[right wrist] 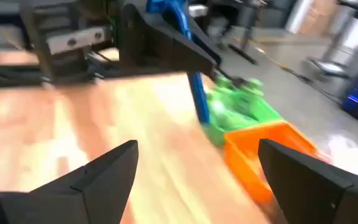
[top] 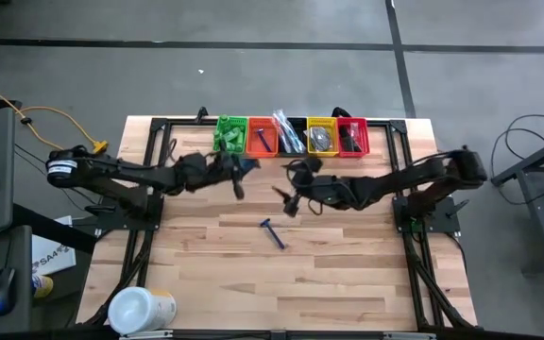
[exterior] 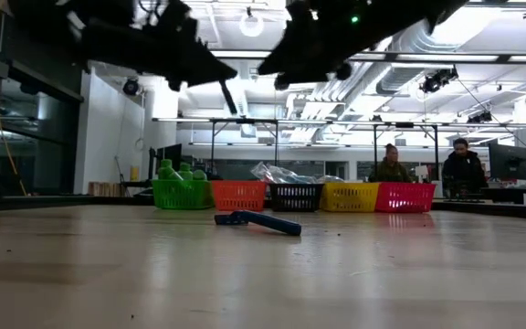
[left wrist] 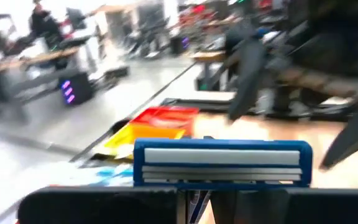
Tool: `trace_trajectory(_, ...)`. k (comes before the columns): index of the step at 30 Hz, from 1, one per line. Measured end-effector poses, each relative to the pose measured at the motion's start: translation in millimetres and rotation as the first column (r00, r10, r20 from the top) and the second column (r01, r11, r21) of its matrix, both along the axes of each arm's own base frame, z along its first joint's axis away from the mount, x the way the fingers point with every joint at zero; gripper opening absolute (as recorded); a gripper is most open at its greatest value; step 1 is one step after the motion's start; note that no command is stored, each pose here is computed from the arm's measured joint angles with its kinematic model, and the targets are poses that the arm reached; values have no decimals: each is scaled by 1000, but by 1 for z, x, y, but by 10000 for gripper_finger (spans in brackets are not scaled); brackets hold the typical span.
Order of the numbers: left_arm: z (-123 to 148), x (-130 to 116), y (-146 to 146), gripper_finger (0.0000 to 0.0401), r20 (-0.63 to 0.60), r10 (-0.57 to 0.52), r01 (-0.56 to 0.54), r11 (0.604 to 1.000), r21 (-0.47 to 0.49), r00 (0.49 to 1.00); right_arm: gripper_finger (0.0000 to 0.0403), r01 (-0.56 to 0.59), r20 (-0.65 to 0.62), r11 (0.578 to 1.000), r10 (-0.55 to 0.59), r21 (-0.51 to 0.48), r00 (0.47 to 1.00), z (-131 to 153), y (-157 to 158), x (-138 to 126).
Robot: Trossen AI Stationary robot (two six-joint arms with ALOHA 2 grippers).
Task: Pick & Place Travel size toiletries
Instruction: Put the blue razor into the orange bin
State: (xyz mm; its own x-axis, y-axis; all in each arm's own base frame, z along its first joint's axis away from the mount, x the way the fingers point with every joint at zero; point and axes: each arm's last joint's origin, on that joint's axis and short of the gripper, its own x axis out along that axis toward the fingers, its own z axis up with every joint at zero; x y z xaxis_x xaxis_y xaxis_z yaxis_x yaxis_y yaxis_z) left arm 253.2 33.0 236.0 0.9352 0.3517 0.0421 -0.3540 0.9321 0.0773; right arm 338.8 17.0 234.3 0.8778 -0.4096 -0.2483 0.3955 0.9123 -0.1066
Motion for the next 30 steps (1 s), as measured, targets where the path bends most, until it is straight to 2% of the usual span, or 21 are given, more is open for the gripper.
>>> trace_trajectory(6, 11, 10, 46, 23, -100, 93, -100, 993, -67, 991, 322, 117, -46, 993, -117, -8, 992, 26, -5, -29)
trace_trajectory(12, 14, 27, 86, 23, -243, 180, -218, 966, -139, 953, 320, 146, -31, 989, -146, -7, 989, 43, -8, -45)
trace_trajectory(16, 3, 41, 117, 23, -357, 223, -310, 928, -208, 907, 320, 158, -25, 987, -158, 5, 987, 47, -7, -50)
trace_trajectory(20, -8, 55, 146, 23, -462, 237, -404, 863, -304, 855, 320, 157, -36, 988, -156, 9, 987, 46, -7, -51)
trace_trajectory(23, -12, 65, 164, 23, -518, 239, -454, 823, -341, 821, 320, 156, -41, 988, -156, 8, 987, 46, -7, -50)
trace_trajectory(26, -15, 77, 175, 26, -541, 210, -449, 819, -358, 814, 320, 157, -47, 988, -157, 6, 987, 45, -8, -51)
trace_trajectory(30, -19, 89, 180, 58, -599, 189, -475, 801, -364, 778, 320, 158, -77, 987, -157, -2, 985, 43, -8, -52)
